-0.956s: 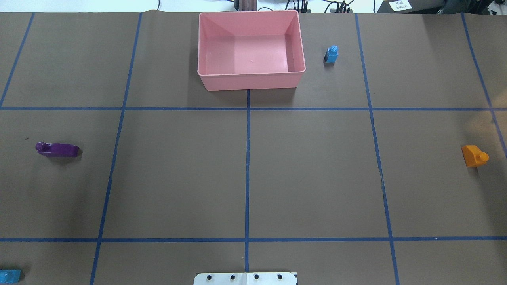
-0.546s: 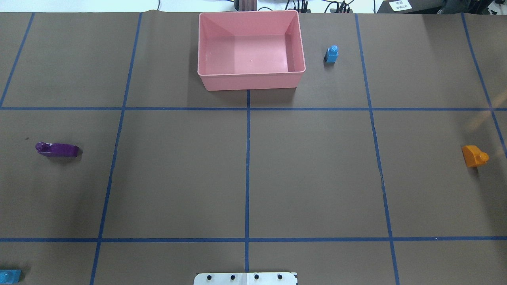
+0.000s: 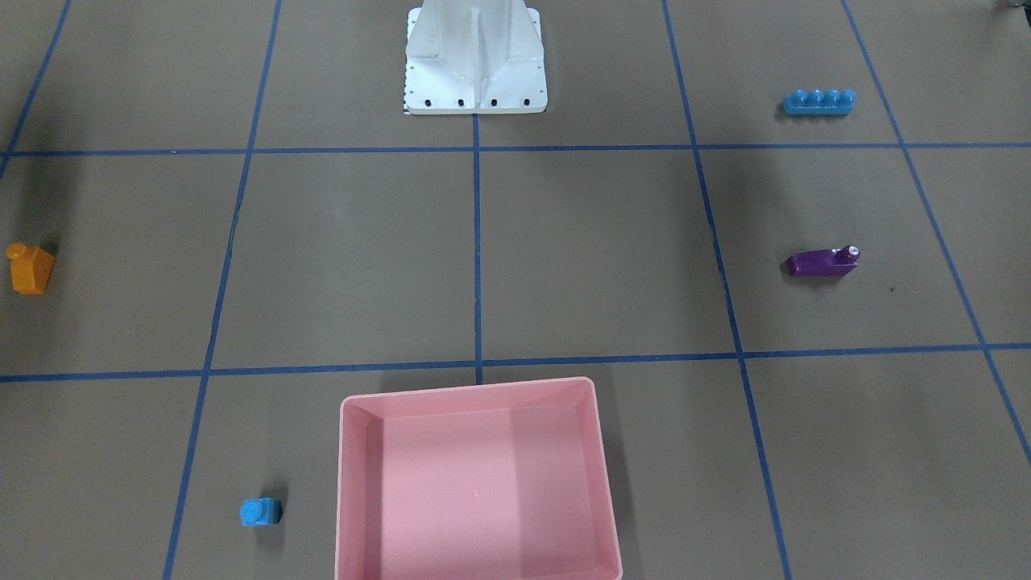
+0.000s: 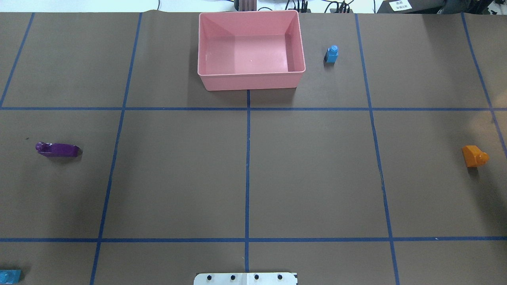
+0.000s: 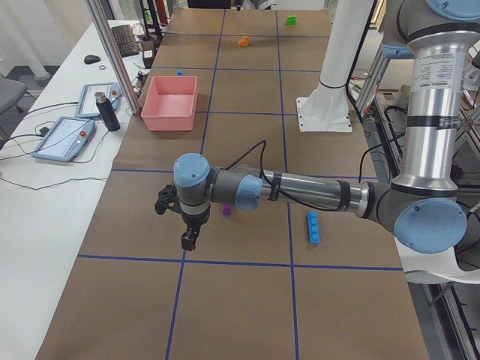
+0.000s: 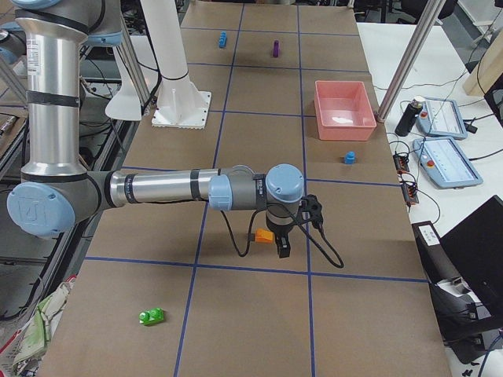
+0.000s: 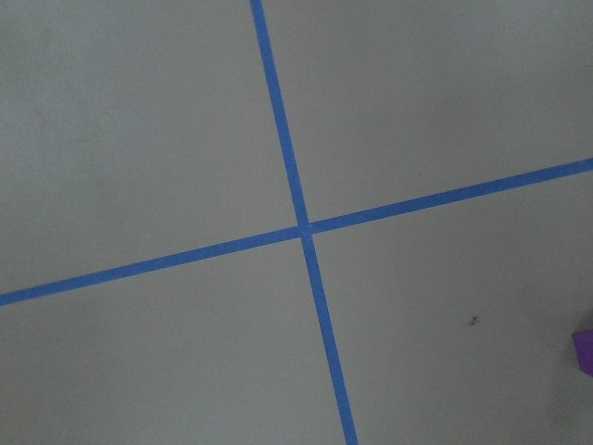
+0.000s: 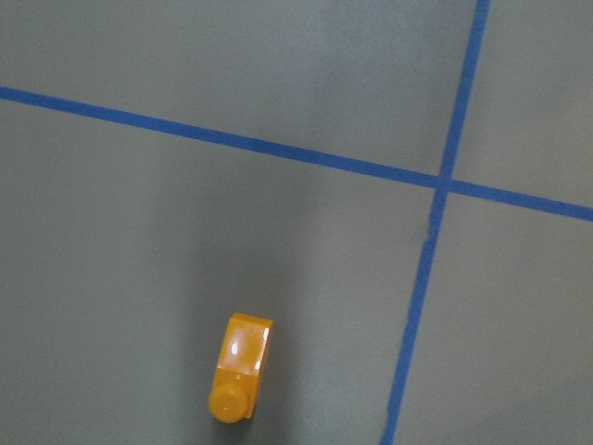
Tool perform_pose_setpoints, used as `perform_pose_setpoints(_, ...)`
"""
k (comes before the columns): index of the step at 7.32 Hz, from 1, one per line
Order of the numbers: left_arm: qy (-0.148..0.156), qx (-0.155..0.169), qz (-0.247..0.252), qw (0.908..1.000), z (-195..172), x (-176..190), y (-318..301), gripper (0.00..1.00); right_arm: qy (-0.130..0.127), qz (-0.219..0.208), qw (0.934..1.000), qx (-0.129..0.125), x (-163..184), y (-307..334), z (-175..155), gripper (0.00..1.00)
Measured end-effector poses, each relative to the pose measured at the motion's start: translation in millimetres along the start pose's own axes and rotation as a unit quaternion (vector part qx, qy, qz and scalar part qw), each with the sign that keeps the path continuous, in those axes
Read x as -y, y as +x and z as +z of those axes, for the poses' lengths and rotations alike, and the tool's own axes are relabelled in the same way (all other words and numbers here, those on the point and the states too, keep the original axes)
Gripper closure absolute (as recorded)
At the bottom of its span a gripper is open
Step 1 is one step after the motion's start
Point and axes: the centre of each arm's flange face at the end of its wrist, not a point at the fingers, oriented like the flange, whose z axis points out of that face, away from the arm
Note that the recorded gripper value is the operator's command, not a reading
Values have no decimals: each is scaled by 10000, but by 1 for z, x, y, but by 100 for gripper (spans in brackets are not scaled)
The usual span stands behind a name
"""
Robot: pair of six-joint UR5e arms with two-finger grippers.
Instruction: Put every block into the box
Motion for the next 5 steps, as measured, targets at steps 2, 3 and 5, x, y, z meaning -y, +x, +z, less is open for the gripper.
perform_pose_setpoints(2, 140, 3, 112, 9998, -5, 3, 5, 0, -307, -96, 9995, 46, 10, -34, 38, 0)
perform_pose_setpoints(3, 178, -3, 150, 9997, -6, 4, 7, 0, -512, -154, 9986, 46, 10, -48, 60, 0)
perform_pose_setpoints(5, 191, -22, 193, 9996, -6, 6, 9, 0, -876, -180, 9959, -101, 8, -68, 99, 0)
